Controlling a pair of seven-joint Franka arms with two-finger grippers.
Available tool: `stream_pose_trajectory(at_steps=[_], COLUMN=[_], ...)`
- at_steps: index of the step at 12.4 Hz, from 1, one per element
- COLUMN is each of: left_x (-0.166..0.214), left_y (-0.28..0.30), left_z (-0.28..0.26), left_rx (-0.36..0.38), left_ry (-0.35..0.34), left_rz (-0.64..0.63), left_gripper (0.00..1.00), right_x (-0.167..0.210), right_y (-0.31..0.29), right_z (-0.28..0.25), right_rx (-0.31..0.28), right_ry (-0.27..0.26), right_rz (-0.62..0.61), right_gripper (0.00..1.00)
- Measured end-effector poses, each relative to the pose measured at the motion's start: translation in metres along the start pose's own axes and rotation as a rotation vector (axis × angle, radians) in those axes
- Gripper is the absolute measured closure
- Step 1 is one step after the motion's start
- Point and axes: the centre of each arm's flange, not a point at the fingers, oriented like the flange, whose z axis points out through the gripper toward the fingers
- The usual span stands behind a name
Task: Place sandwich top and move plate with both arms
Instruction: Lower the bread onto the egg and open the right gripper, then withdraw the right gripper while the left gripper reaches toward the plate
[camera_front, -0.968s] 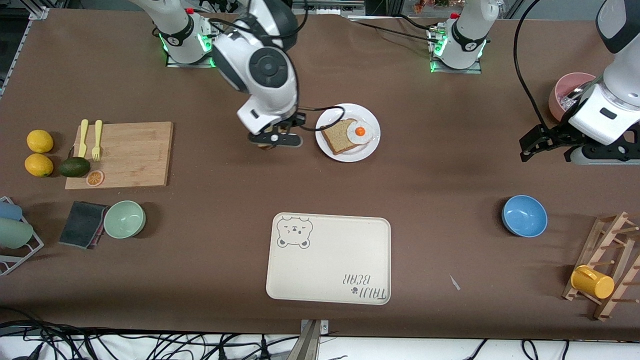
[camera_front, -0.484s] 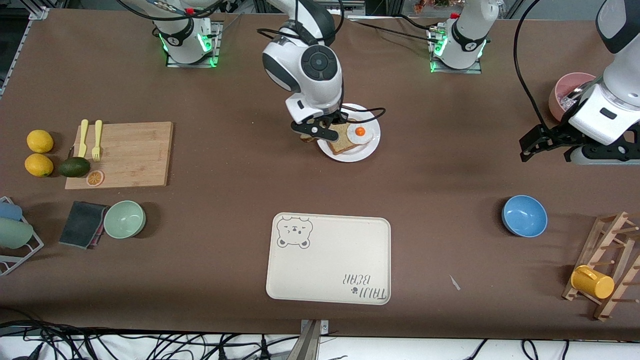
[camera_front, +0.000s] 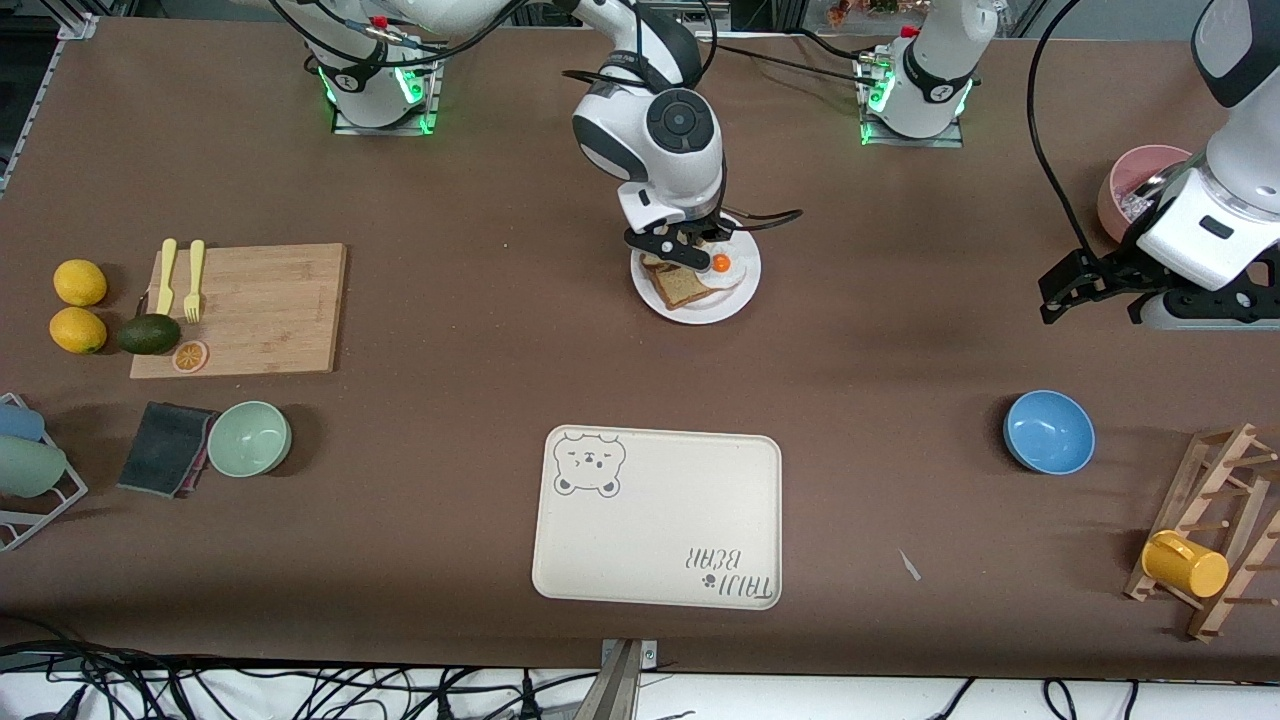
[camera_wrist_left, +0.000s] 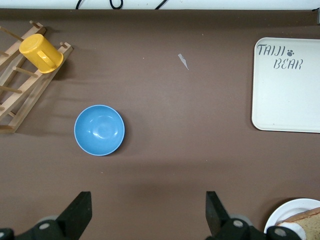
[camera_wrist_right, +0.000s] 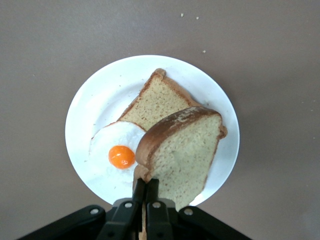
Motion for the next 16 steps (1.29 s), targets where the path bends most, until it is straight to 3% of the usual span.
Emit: stream_pose_trajectory(at_steps=[3, 4, 10, 12, 16], left_x=[0.000, 0.000, 0.001, 0.002, 0.009], left_y=[0.000, 0.000, 0.000, 0.004, 0.032], left_z=[0.000, 0.000, 0.002, 0.008, 0.061], left_rx=[0.000, 0.000, 0.000, -0.001, -0.007], left_ry=[0.000, 0.000, -0.004, -0.015, -0.103], left_rz=[0.000, 0.000, 0.000, 0.007, 0.054], left_gripper=[0.00, 0.00, 0.00, 0.00, 0.00], right_x=[0.019, 0.028, 0.047, 0.056, 0.132], right_y=[0.002, 0.002, -0.003, -0.005, 0.030], right_z=[0.011, 0.013, -0.005, -0.033, -0.114], right_rx=[-0.001, 0.006, 0.009, -0.022, -0.109], right_ry=[0.026, 0.034, 0.056, 0.059, 0.038], right_rz=[0.014, 0.020, 0.034, 0.022, -0.104], right_gripper=[0.96, 0.89, 0.17, 0.00, 0.00])
